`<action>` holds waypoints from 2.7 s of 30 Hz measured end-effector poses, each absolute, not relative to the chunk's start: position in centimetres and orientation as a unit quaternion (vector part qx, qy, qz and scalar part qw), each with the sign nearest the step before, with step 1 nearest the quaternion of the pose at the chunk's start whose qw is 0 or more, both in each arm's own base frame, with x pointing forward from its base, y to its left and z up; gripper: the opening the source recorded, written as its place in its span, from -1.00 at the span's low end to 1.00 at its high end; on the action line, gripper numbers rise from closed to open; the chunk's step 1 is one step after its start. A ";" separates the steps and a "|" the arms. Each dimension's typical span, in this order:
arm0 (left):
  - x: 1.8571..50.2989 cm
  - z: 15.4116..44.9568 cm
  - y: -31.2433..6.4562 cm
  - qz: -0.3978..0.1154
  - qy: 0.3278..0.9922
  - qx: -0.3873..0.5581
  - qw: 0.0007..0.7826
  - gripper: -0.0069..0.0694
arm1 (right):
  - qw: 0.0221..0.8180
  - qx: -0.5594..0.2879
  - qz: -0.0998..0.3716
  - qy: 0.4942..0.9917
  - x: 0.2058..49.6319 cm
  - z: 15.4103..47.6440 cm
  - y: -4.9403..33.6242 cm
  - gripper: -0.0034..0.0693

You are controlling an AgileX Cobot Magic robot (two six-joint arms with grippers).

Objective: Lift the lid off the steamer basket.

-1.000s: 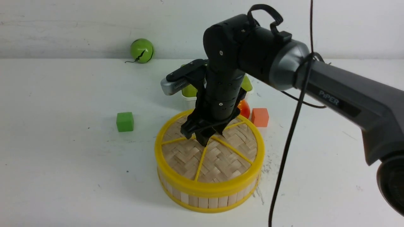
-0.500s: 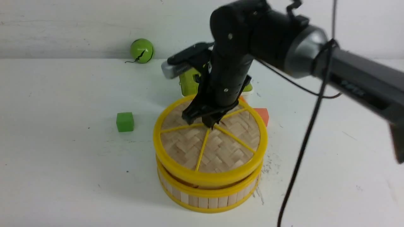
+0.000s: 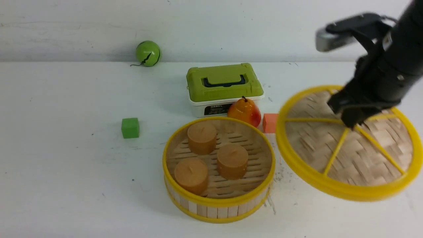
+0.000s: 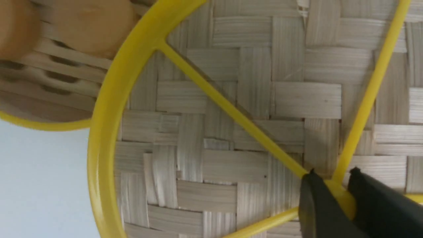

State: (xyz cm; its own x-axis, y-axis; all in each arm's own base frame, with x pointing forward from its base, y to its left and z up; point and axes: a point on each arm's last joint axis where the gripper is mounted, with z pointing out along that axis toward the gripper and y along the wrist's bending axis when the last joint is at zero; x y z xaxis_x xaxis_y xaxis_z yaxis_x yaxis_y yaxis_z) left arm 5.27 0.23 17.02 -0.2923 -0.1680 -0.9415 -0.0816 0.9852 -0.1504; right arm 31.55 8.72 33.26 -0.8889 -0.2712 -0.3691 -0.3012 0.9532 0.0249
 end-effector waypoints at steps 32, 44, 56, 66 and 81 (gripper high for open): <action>5.3 17.0 0.2 -0.037 0.803 -0.078 0.590 -0.19 | 0.401 -0.065 0.105 0.908 24.1 35.0 4.7 -0.61; 5.3 17.0 0.2 -0.037 0.803 -0.078 0.590 -0.19 | 0.562 -0.074 0.151 0.810 11.4 36.3 3.4 -0.97; 5.3 17.0 0.2 -0.037 0.803 -0.078 0.590 -0.19 | 0.614 -0.078 0.116 0.777 8.5 34.3 2.5 -0.97; 5.3 17.0 0.2 -0.037 0.803 -0.078 0.590 -0.19 | 0.641 -0.087 0.047 0.761 8.6 30.8 1.6 -0.97; 5.3 17.0 0.2 -0.037 0.803 -0.078 0.590 -0.19 | 0.634 0.058 0.025 0.771 5.5 18.1 -0.2 -0.97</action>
